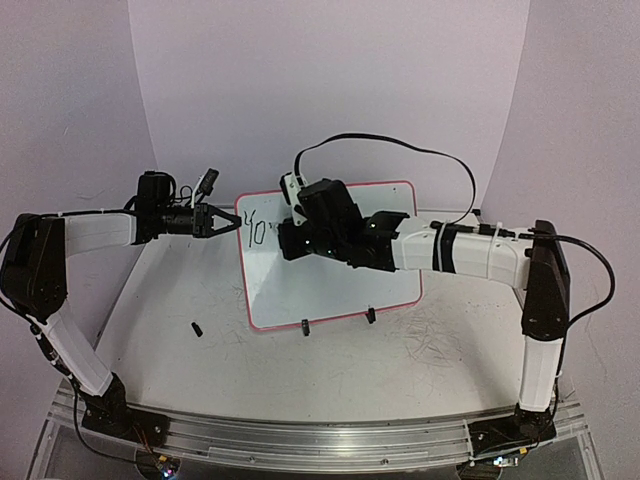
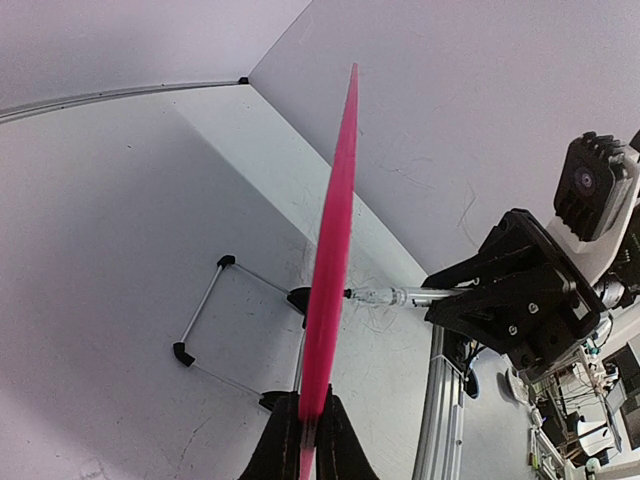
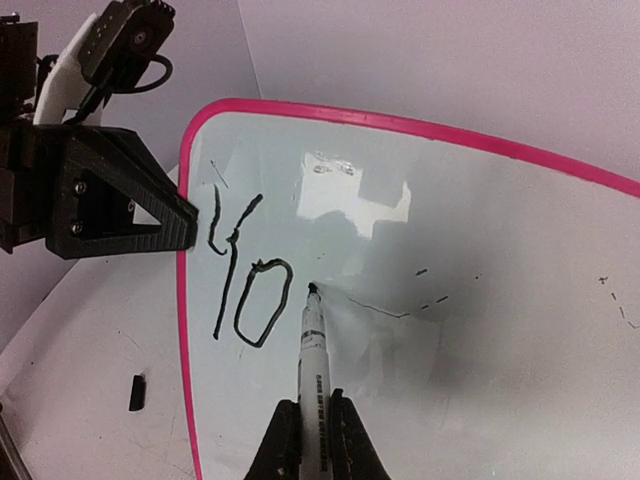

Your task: Write a sentence on the whiteboard

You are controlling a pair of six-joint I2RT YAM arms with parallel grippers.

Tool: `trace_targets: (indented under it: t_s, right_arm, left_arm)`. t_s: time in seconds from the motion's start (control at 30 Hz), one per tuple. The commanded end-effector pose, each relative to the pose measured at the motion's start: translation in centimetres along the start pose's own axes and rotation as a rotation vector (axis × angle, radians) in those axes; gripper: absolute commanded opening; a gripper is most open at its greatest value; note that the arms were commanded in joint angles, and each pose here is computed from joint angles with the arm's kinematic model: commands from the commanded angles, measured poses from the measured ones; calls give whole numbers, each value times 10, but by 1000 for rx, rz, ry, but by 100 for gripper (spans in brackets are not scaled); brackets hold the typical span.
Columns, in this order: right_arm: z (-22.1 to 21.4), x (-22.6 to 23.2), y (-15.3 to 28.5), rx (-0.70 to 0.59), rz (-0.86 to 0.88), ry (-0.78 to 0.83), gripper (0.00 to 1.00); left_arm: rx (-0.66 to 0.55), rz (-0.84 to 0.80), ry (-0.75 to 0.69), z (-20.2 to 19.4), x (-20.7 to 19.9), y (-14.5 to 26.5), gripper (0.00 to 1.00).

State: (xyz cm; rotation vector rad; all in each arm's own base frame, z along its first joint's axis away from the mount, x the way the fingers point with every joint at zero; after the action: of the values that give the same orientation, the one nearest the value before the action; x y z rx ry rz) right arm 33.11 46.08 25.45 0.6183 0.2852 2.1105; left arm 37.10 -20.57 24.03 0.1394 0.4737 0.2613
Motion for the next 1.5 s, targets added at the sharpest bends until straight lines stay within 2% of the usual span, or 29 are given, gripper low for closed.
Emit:
trace_targets:
  t_s: [0.0, 0.57, 1.47]
  right_arm:
    - [29, 10, 5, -86, 14, -17, 0]
    - [4, -4, -2, -14, -43, -20, 0]
    - [-32, 1, -1, 68, -46, -25, 0]
  left_arm:
    - [-32, -48, -57, 19, -20, 6, 0]
    - [-31, -51, -57, 19, -20, 5, 0]
    - [-34, -49, -63, 21, -22, 7, 0]
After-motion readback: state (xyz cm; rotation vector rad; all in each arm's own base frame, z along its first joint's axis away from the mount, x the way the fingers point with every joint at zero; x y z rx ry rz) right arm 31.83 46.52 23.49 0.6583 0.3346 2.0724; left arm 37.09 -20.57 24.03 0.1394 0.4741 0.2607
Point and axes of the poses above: each gripper's point midway between its finger pads, its own y axis back along the fingers, its own x axis along the line the jaws close on, z = x × y, the point moved 3 cm from there along y, back along the fingers, and after that the axes turned 13 degrees about -y, right-handed, at the moved point
